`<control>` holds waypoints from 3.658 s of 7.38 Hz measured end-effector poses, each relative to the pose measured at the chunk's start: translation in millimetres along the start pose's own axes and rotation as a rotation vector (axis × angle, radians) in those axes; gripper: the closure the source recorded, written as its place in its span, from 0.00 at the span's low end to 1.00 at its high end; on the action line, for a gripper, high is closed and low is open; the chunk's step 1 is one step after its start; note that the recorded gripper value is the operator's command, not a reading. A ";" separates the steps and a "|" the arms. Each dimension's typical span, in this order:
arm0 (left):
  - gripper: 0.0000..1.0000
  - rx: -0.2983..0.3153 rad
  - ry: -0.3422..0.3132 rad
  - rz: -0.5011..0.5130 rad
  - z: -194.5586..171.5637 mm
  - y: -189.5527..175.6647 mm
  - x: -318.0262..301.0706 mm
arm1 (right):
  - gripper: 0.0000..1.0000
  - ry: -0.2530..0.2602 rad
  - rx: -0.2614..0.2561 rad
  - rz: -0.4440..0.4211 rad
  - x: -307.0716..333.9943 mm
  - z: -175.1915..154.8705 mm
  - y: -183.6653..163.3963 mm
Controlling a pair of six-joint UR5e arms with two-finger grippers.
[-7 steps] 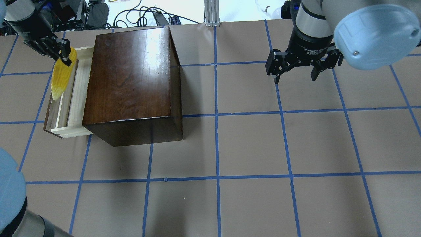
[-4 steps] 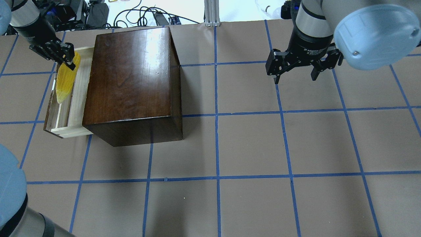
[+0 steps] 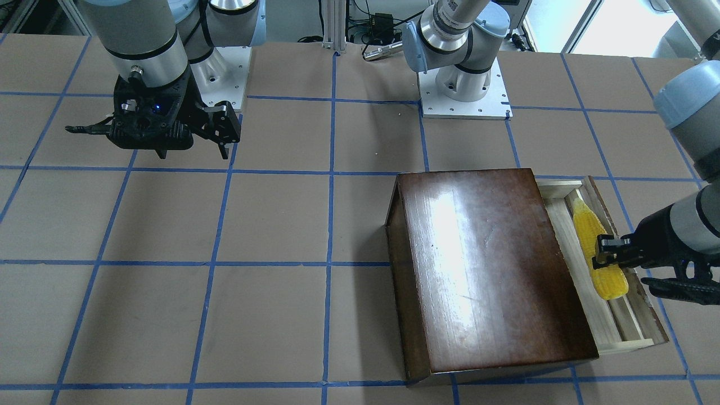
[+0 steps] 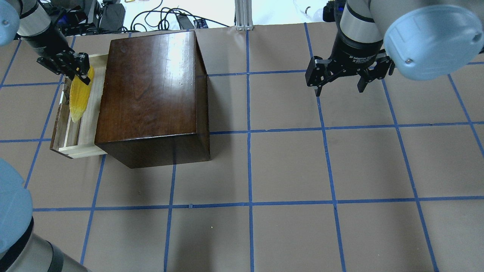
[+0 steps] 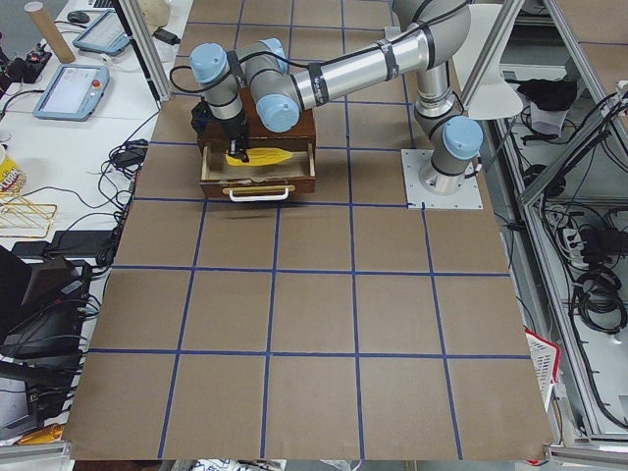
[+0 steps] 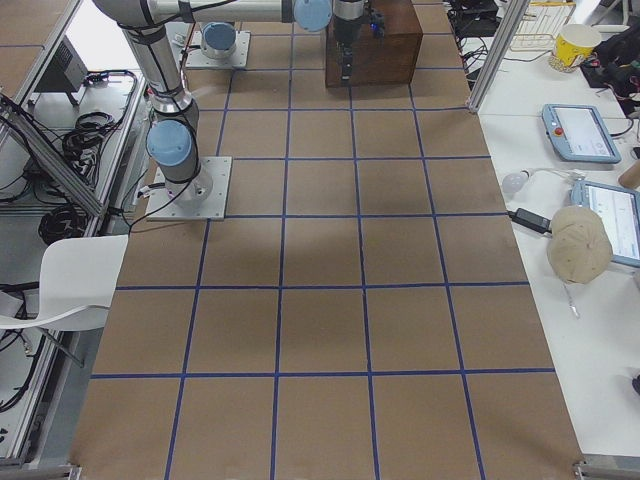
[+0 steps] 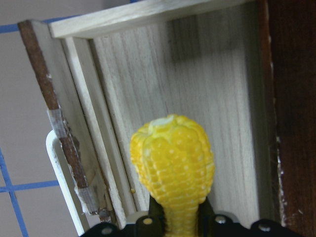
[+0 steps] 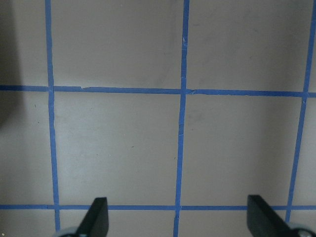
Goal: Open drawer and put corn inside
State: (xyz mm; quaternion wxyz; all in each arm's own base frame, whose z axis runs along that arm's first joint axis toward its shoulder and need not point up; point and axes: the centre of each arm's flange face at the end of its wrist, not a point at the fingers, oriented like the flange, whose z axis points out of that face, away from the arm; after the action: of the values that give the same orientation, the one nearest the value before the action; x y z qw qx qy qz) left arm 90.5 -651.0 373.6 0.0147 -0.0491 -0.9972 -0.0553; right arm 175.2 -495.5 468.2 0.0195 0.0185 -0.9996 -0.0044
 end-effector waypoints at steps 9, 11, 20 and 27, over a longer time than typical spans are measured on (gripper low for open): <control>0.00 0.053 -0.029 -0.038 -80.8 33.0 53.7 | 0.00 0.000 0.000 0.000 0.0 0.0 0.0; 0.00 0.089 -0.047 -0.041 -114.8 46.1 121.2 | 0.00 0.000 0.000 0.000 0.0 0.0 0.0; 0.00 0.187 -0.048 -0.098 -115.0 138.7 258.6 | 0.00 0.000 0.000 0.000 0.0 0.0 0.0; 0.00 0.217 -0.058 -0.125 -126.3 143.0 248.4 | 0.00 0.000 0.000 0.000 0.0 0.0 0.0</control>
State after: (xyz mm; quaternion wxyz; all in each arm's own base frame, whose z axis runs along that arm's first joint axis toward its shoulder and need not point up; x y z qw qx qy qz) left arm -139.4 -499.8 523.3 -0.0122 0.0134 -0.9984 0.0535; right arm 175.2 -495.6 468.2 0.0195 0.0185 -0.9996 -0.0044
